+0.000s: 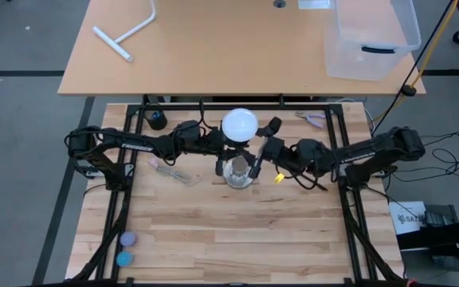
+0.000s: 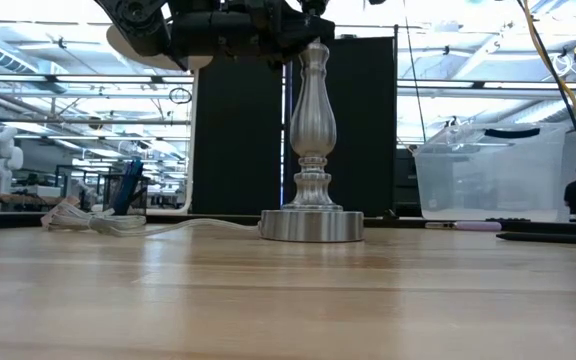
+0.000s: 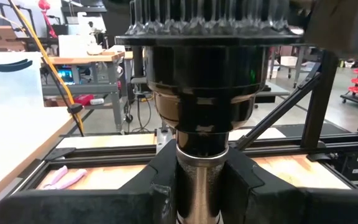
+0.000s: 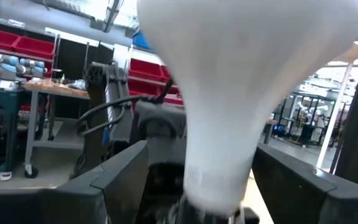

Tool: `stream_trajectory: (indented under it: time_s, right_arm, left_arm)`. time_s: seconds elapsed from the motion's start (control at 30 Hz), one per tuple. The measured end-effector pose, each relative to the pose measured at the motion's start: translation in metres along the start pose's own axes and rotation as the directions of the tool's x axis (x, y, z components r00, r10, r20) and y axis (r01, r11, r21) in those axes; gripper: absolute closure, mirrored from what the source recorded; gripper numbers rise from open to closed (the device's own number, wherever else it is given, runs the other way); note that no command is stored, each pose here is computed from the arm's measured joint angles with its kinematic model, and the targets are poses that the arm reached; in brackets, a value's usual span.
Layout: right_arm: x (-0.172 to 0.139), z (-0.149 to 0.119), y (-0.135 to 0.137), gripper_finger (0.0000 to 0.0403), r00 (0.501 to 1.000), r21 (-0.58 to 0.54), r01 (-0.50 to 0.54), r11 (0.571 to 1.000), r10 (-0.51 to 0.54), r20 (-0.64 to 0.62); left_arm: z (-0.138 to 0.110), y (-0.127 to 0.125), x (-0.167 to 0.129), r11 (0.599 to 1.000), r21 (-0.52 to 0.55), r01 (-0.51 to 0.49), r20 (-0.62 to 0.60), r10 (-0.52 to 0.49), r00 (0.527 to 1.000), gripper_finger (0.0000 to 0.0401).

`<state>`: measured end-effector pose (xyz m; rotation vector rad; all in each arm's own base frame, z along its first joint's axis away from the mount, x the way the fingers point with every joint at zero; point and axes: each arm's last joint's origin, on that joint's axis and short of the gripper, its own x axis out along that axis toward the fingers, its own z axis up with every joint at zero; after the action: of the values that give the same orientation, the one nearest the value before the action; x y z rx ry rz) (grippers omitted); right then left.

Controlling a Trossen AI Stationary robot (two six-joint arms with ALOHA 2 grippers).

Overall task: Screw lightbulb
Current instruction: Remove the lightbulb from the lamp

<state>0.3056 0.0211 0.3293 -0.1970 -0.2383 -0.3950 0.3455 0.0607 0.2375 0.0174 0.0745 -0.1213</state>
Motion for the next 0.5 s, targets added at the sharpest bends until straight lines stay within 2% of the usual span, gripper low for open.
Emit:
stream_trajectory:
  time_s: [0.3, 0.4, 0.5]
  right_arm:
    - [0.019, 0.013, -0.005, 0.0136, 0.999, -0.014, 0.036, 0.999, -0.036, 0.028]
    - [0.019, 0.014, -0.007, 0.0160, 0.999, -0.028, 0.041, 0.999, -0.040, 0.031]
    - [0.018, 0.015, -0.007, 0.0208, 0.999, -0.028, 0.031, 0.999, -0.030, 0.034]
  left_arm:
    - [0.000, 0.000, 0.000, 1.000, -0.004, -0.011, -0.001, 0.011, 1.000, 0.0329]
    - [0.000, 0.000, 0.000, 1.000, -0.006, -0.012, -0.001, 0.012, 1.000, 0.0329]
    - [0.000, 0.000, 0.000, 1.000, -0.007, -0.013, -0.001, 0.013, 1.000, 0.0329]
